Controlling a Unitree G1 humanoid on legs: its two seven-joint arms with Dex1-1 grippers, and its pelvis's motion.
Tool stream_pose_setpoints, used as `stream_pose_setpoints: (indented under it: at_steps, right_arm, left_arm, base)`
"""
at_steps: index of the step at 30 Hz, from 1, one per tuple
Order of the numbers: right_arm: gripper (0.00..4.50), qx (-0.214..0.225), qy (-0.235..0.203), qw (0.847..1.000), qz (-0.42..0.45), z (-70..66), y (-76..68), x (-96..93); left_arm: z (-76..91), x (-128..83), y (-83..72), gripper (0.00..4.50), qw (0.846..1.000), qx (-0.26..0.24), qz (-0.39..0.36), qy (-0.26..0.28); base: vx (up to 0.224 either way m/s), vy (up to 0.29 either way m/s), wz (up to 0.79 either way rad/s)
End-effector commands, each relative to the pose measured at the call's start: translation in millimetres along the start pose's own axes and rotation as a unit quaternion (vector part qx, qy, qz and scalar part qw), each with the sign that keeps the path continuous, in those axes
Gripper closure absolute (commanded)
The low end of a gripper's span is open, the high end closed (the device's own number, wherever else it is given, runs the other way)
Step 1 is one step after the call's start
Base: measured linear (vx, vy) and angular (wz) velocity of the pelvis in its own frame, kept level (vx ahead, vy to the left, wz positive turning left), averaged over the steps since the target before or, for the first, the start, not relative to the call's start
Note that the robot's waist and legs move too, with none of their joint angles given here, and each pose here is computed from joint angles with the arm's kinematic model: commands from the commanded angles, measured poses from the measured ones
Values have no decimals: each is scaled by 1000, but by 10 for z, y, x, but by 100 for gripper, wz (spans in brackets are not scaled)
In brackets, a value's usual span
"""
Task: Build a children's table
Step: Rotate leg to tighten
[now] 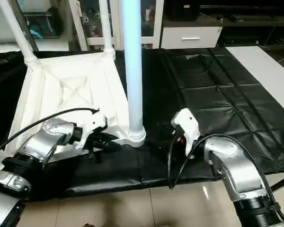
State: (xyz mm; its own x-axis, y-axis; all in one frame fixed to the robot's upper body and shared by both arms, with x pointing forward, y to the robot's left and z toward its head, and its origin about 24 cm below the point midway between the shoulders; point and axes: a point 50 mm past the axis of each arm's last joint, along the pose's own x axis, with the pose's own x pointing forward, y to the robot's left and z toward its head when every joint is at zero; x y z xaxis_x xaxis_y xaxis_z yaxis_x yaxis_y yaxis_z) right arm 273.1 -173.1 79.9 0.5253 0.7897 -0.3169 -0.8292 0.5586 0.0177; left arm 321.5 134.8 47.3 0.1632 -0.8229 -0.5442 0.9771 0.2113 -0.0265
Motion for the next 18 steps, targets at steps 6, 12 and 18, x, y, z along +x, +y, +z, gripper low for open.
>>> stream_pose_setpoints:
  at_steps: [6,12,18]
  right_arm:
    - [64,-24,-5,1000,-1,91,-75,70]
    - [64,-45,4,999,27,121,-50,205]
    - [64,-54,18,997,58,91,-53,296]
  left_arm:
    - [-290,48,-88,434,997,-54,-18,45]
    - [-339,74,-159,446,995,-41,-46,76]
    - [-328,131,-200,446,996,-37,-49,71]
  base:
    - [0,0,0]
    - [0,0,0]
    - [0,0,0]
